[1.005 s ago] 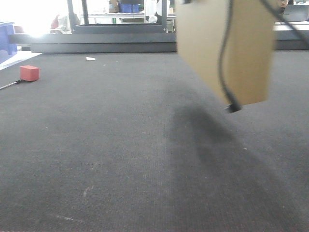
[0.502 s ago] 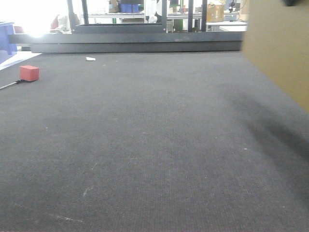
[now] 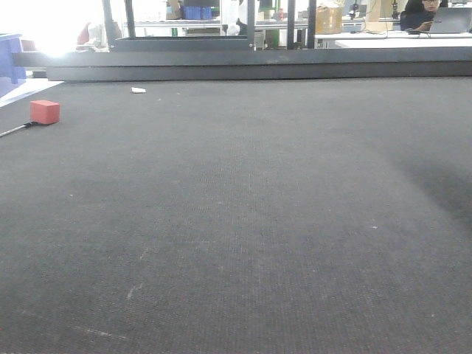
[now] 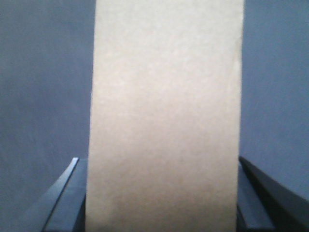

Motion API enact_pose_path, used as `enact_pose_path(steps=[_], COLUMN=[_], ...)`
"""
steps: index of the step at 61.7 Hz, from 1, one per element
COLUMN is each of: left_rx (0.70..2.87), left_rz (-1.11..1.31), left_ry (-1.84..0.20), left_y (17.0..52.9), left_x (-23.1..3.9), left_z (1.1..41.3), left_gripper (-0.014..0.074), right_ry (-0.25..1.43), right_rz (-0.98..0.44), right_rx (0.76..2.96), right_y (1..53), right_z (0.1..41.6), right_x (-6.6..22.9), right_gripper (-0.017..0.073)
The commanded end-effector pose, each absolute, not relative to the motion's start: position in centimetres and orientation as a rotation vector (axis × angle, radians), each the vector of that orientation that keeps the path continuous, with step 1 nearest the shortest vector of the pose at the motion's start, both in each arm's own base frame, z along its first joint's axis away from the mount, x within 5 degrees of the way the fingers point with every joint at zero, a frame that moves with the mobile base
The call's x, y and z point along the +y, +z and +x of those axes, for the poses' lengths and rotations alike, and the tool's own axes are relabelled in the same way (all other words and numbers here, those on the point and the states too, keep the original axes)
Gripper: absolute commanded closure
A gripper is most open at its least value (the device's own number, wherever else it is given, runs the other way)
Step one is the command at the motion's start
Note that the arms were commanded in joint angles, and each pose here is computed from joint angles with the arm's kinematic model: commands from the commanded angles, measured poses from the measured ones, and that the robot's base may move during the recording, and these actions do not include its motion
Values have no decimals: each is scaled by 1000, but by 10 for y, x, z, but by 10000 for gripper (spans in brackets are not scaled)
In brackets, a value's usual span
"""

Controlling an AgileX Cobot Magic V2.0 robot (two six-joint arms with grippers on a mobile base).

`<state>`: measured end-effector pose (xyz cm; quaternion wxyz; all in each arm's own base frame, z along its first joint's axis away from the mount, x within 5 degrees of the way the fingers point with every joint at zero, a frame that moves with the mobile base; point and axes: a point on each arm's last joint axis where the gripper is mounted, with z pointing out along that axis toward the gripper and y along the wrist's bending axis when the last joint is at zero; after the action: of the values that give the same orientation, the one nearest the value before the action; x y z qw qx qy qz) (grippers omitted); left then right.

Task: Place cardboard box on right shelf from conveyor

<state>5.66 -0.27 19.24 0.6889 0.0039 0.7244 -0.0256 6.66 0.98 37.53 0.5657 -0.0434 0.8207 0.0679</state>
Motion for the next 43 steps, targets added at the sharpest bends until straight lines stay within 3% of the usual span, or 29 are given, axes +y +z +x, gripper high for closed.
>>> enact_pose_path(steps=[1,17,43], left_rx=[1532,1532,1532], left_rz=[-3,-3,-3], left_ry=[-56,-56,-56], left_y=[198,198,198], left_x=[-2,-2,-2], left_z=[56,56,56], left_gripper=[710,709,710], right_ry=[167,191,193], right_rz=[-101,-80,-78], right_rx=[1734,1574,1567], right_y=[396,400,399], right_z=[46,3,0], right_x=[4,-8,-9], right_gripper=[344,344,344])
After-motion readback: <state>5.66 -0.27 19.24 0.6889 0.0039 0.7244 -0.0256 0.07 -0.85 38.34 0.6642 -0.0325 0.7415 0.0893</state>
